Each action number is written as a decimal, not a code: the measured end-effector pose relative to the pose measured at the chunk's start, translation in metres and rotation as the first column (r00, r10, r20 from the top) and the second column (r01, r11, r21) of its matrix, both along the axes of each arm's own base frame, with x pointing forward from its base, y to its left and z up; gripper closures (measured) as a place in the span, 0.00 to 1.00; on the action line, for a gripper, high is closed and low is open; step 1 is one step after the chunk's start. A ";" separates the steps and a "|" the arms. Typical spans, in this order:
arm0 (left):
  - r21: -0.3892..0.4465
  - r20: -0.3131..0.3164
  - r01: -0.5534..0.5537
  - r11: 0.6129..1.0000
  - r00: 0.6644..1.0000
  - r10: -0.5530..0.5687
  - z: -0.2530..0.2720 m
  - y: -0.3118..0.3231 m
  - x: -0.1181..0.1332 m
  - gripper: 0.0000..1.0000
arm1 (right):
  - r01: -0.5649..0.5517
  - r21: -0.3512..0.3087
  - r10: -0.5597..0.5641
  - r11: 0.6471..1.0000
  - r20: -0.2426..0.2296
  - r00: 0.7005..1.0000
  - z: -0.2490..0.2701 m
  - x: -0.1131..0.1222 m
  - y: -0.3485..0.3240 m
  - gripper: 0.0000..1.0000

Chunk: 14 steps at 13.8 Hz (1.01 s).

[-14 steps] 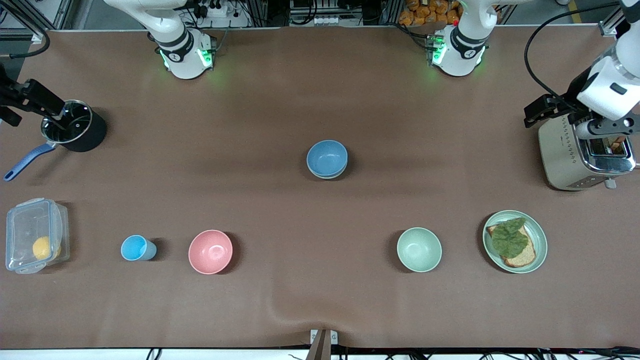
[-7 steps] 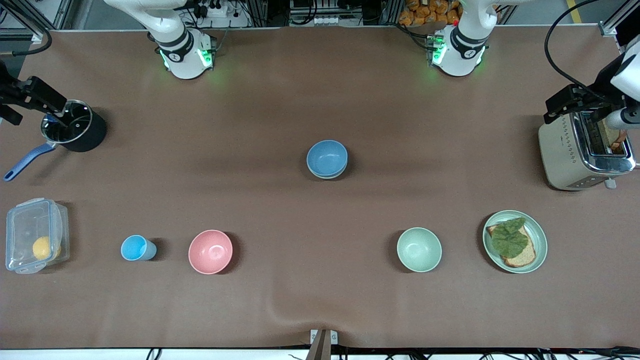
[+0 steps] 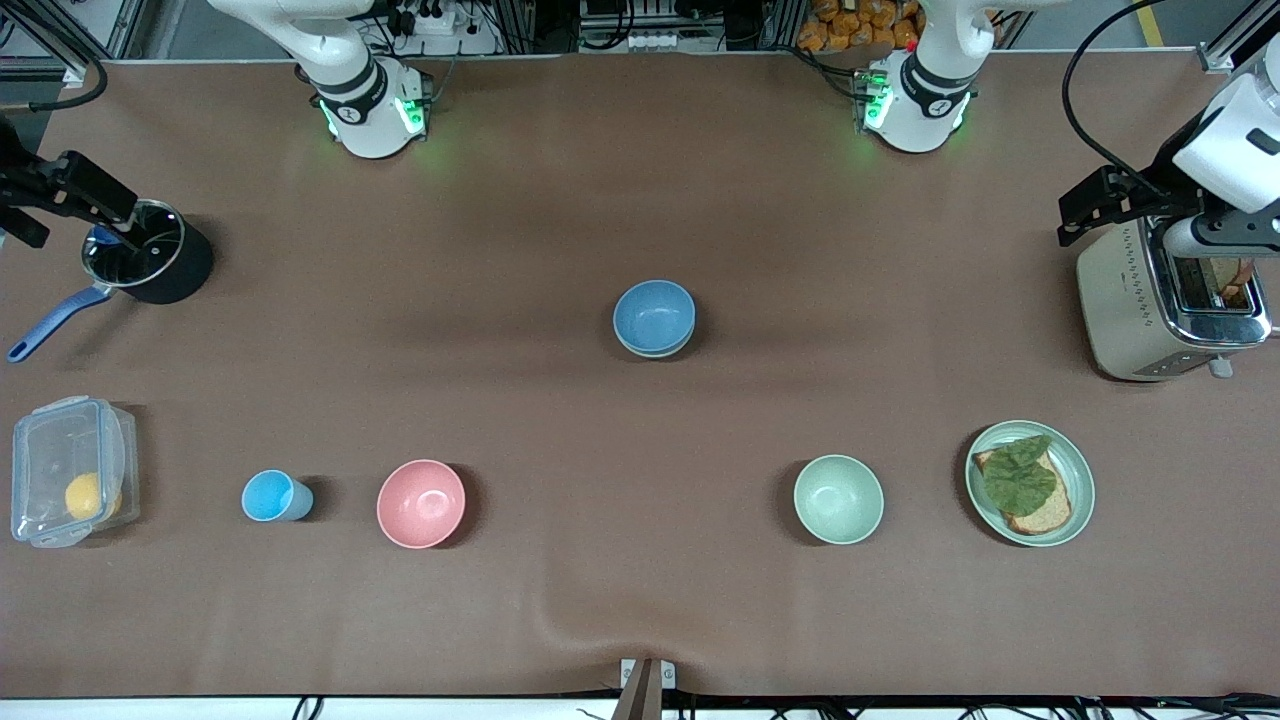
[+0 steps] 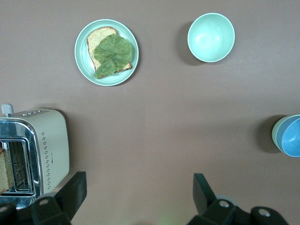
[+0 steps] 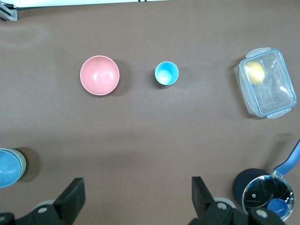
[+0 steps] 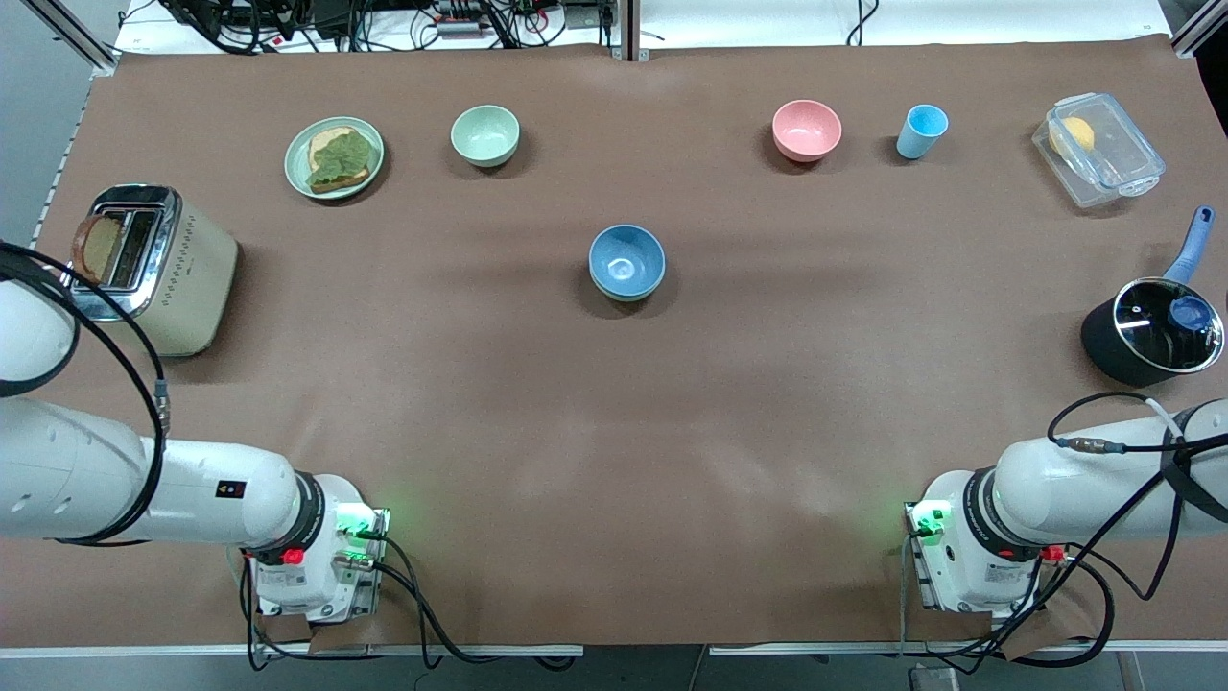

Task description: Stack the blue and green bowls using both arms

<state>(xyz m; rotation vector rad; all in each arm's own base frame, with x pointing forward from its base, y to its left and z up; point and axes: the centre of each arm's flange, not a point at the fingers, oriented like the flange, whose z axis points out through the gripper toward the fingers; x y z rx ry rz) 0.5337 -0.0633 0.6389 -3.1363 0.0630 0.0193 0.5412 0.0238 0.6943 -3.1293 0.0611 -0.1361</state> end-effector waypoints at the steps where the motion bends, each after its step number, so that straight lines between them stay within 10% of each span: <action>1: 0.000 0.000 0.000 1.000 1.000 0.000 0.000 0.000 0.000 0.00 | 0.000 0.000 0.000 1.000 0.000 1.000 0.000 0.000 0.000 0.00; 14: -0.001 0.004 0.000 1.000 1.000 0.000 0.002 0.000 0.000 0.00 | 0.003 0.004 -0.003 1.000 -0.005 1.000 0.000 0.000 -0.002 0.00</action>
